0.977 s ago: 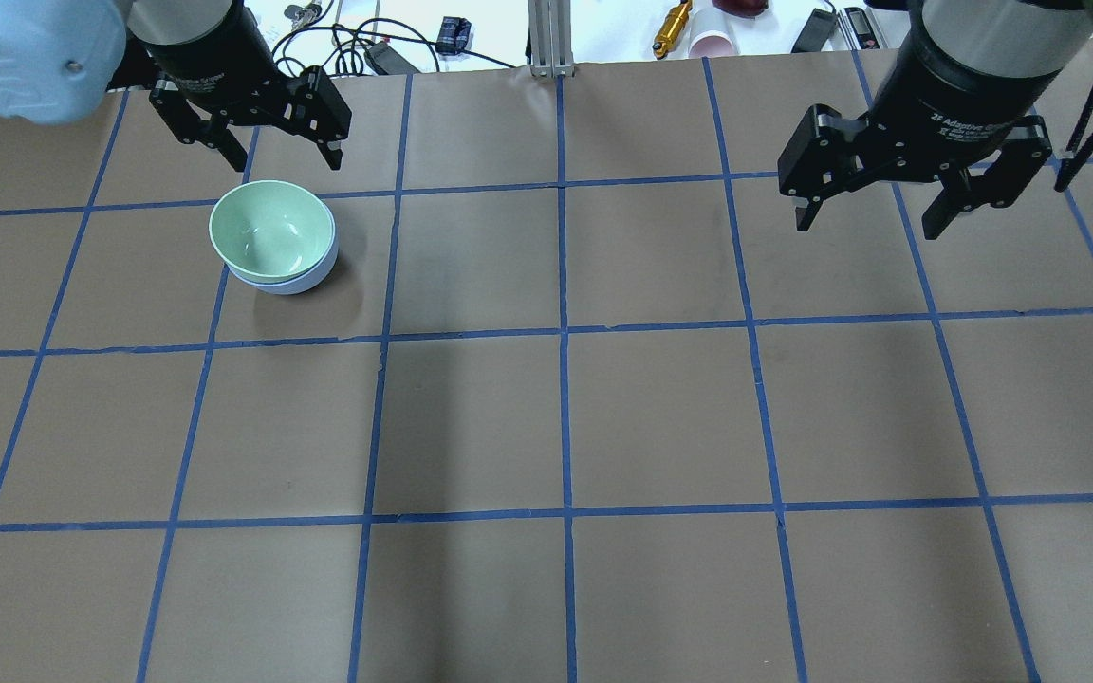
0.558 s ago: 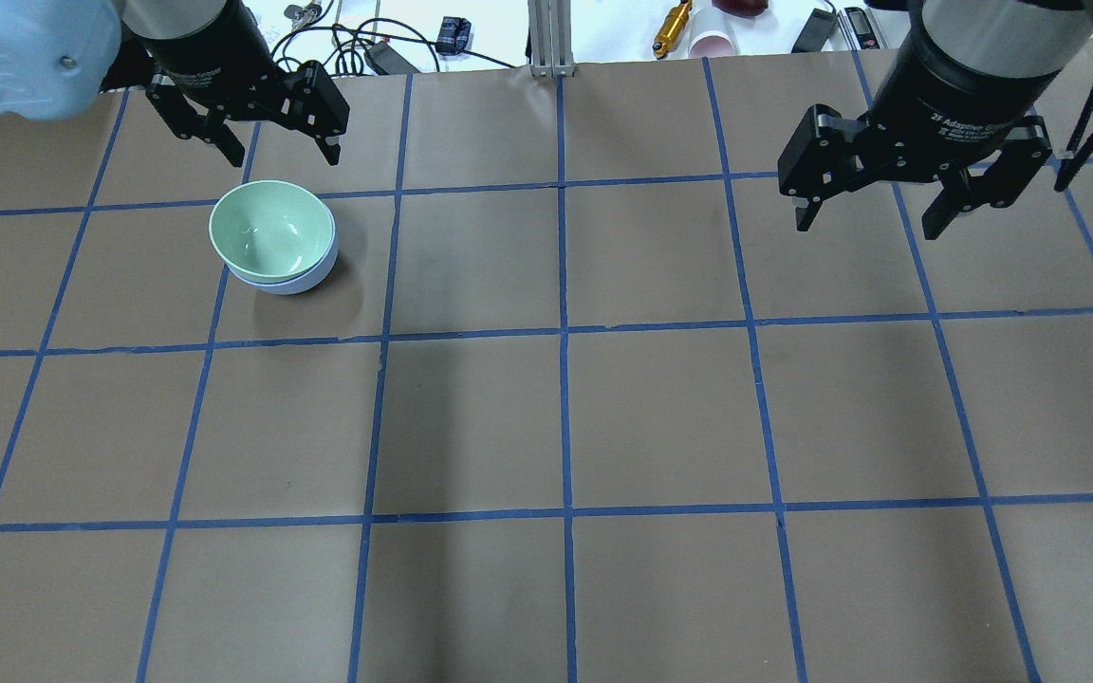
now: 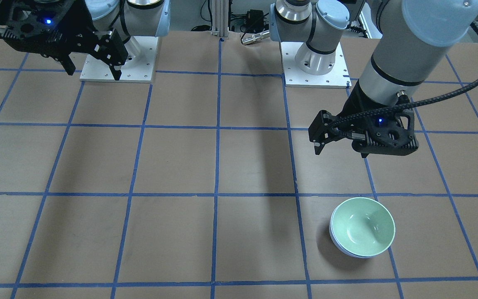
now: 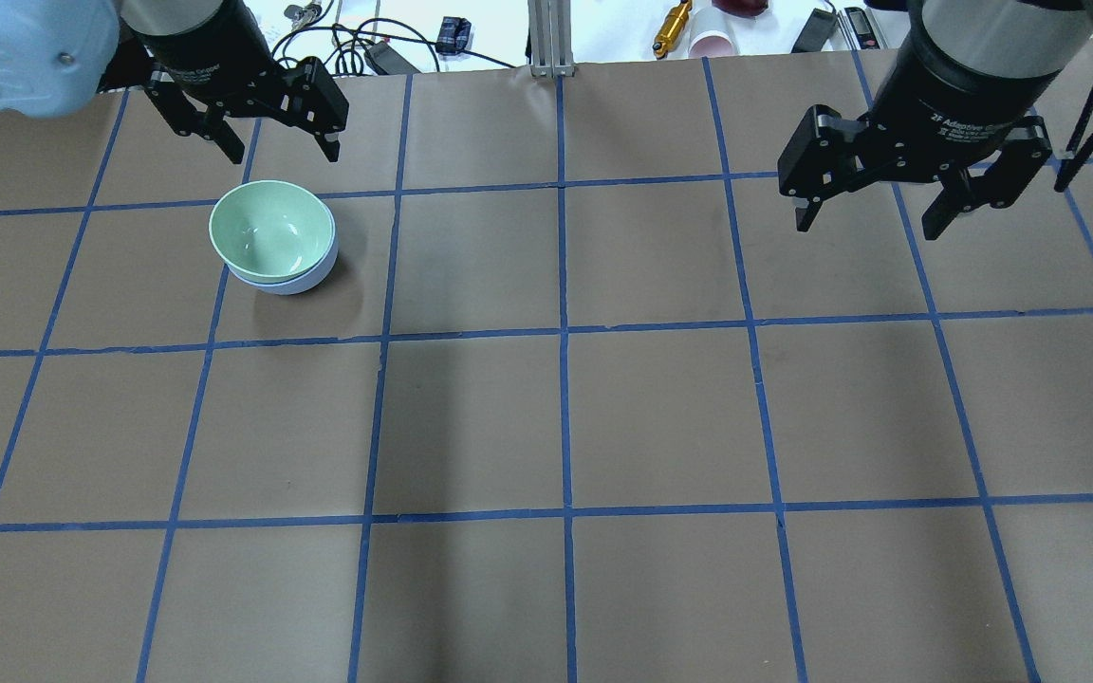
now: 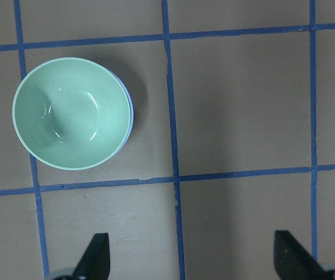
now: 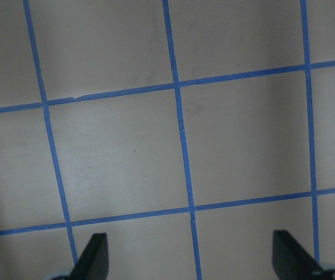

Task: Stack green bowl on blue bowl

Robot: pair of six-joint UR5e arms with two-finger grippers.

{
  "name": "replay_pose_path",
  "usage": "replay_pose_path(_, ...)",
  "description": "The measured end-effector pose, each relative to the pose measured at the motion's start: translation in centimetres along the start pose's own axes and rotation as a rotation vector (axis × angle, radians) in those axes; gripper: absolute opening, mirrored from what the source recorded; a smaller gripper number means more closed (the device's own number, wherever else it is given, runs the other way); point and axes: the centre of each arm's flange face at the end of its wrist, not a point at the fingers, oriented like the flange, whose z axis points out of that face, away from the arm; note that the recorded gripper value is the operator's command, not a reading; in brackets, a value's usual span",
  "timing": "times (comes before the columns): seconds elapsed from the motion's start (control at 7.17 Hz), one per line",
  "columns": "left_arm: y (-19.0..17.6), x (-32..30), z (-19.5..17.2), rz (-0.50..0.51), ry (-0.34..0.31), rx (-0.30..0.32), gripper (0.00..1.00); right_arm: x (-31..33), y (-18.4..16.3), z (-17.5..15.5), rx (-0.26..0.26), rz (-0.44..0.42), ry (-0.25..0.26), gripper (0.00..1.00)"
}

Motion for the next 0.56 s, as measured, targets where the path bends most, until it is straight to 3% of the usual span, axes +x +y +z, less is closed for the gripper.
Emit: replay_pose_path(0.56,-0.13,-0.31,0.08,-0.005,0.0,0.003,1.0,0.0,0.0,0.0,0.0,0.0,0.0,1.0)
